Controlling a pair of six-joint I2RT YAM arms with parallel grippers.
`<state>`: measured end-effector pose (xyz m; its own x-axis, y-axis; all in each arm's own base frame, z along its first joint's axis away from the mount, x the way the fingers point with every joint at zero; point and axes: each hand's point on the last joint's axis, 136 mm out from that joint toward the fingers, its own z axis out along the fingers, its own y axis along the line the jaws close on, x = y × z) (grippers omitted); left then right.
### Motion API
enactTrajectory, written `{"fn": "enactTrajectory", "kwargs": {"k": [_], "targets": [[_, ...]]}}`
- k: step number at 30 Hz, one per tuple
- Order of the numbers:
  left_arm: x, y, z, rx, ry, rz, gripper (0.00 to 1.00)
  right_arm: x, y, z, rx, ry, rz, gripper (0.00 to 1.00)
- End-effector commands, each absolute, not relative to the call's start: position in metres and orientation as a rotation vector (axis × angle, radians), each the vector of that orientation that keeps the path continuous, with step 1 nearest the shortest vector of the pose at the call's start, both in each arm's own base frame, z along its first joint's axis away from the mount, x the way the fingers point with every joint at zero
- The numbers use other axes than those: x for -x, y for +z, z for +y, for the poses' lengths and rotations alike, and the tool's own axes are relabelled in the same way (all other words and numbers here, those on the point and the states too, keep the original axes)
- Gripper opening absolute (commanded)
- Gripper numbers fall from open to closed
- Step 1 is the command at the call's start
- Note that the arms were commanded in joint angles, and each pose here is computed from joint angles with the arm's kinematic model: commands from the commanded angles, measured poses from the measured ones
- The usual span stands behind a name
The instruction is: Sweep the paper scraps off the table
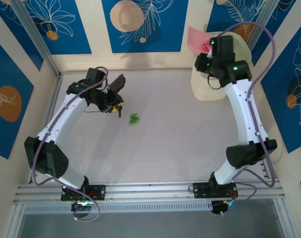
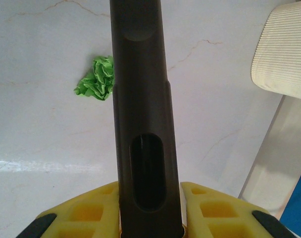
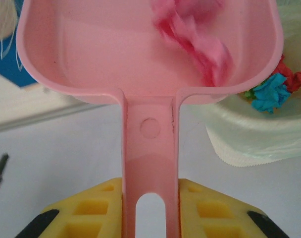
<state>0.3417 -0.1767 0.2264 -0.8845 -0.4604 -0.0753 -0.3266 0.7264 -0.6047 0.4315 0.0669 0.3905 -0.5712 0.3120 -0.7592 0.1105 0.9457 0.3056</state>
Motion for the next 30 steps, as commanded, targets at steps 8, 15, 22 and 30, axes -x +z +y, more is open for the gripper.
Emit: {"fn": "enactTrajectory", "kwargs": {"k": [8,15,22,30], "targets": [[-0.334,0.232,-0.183,0.56,-0.943,2.685,0.0,-0.447,0.394,0.043,-0.7,0.962,2.174,0.0],[-0.335,0.233,-0.184,0.539,-0.946,2.687,0.0,-0.46,0.413,0.033,-0.915,1.385,2.055,0.0],[-0.336,0.235,-0.185,0.52,-0.948,2.691,0.0,-0.461,0.42,0.018,-1.113,1.522,1.95,0.0],[-0.336,0.236,-0.187,0.509,-0.952,2.694,0.0,-0.458,0.441,0.01,-1.094,1.616,1.848,0.0]]}}
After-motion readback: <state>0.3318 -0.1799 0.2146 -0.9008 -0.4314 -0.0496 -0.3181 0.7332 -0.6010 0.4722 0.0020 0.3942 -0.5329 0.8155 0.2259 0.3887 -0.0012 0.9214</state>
